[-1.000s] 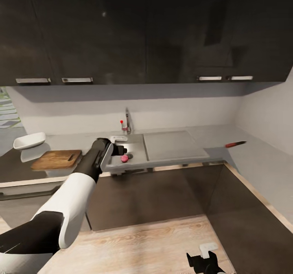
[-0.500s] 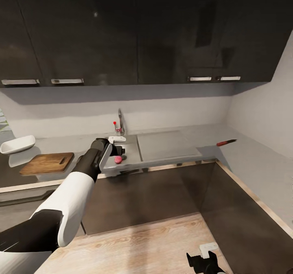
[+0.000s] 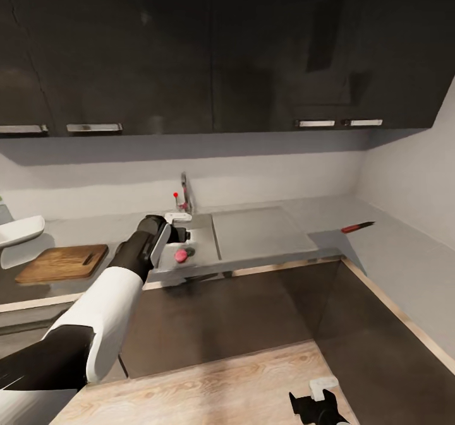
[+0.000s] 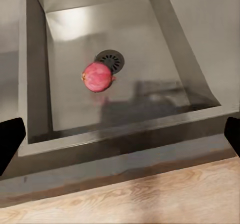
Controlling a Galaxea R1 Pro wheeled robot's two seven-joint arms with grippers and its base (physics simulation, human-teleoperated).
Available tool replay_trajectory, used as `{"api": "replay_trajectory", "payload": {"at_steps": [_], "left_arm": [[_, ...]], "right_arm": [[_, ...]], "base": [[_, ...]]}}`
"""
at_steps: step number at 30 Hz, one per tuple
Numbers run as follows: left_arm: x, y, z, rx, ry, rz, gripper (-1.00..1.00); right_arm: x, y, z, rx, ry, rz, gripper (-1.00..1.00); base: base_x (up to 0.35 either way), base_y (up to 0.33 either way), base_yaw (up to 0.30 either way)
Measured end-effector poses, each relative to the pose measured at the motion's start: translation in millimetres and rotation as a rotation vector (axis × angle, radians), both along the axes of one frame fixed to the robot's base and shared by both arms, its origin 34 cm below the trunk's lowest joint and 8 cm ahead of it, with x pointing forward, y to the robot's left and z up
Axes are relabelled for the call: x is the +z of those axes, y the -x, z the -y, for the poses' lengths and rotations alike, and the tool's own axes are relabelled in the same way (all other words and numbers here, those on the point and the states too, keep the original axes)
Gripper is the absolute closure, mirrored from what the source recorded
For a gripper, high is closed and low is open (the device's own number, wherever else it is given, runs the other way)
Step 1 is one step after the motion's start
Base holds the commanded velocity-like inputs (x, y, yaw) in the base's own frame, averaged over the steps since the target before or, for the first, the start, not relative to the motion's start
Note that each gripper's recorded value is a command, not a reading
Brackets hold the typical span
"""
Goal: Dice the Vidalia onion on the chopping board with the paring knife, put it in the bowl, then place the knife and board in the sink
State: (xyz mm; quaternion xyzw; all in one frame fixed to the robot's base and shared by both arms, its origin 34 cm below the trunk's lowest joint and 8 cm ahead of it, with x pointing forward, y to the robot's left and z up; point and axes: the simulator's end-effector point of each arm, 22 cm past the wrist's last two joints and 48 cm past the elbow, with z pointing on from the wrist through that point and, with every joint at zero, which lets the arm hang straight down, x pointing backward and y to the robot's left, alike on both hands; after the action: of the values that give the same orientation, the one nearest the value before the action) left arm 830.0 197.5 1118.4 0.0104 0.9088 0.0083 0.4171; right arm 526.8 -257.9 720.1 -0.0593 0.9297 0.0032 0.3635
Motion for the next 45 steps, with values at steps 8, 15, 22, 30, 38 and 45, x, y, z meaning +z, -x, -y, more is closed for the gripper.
{"api": "replay_trajectory", "payload": {"at_steps": [8,15,22,30,38,45], "left_arm": [[-9.5,-0.7,-0.2,0.0,0.0,-0.015,-1.0],[-17.5,-1.9,0.1,-0.001,0.002,-0.026,-1.0],[-26.3,-3.3,0.1,-0.001,0.002,-0.038,-1.0],[-46.7,-0.6,0.0,-0.002,0.0,-0.074,-1.0],[-85.6,9.0,-1.0,-0.005,-0.003,-0.151,-1.0],[-113.3,12.0,-2.7,-0.002,-0.005,-0.169,-1.0]], "right_arm": [[-4.2,2.8,0.7,-0.001,0.001,-0.01,-1.0],[-8.8,6.0,1.0,-0.001,0.001,-0.021,-1.0],[-13.7,9.1,1.1,-0.001,0.001,-0.033,-1.0],[-19.0,12.9,0.6,0.0,0.001,-0.046,-1.0],[-24.1,16.7,0.7,-0.001,0.002,-0.059,-1.0],[-28.3,20.3,0.4,-0.001,0.001,-0.069,-1.0]], "base": [[0.345,0.0,0.0],[0.319,0.0,0.0],[0.088,0.0,0.0],[0.005,0.0,0.0],[0.0,0.0,0.0],[0.141,0.0,0.0]]}}
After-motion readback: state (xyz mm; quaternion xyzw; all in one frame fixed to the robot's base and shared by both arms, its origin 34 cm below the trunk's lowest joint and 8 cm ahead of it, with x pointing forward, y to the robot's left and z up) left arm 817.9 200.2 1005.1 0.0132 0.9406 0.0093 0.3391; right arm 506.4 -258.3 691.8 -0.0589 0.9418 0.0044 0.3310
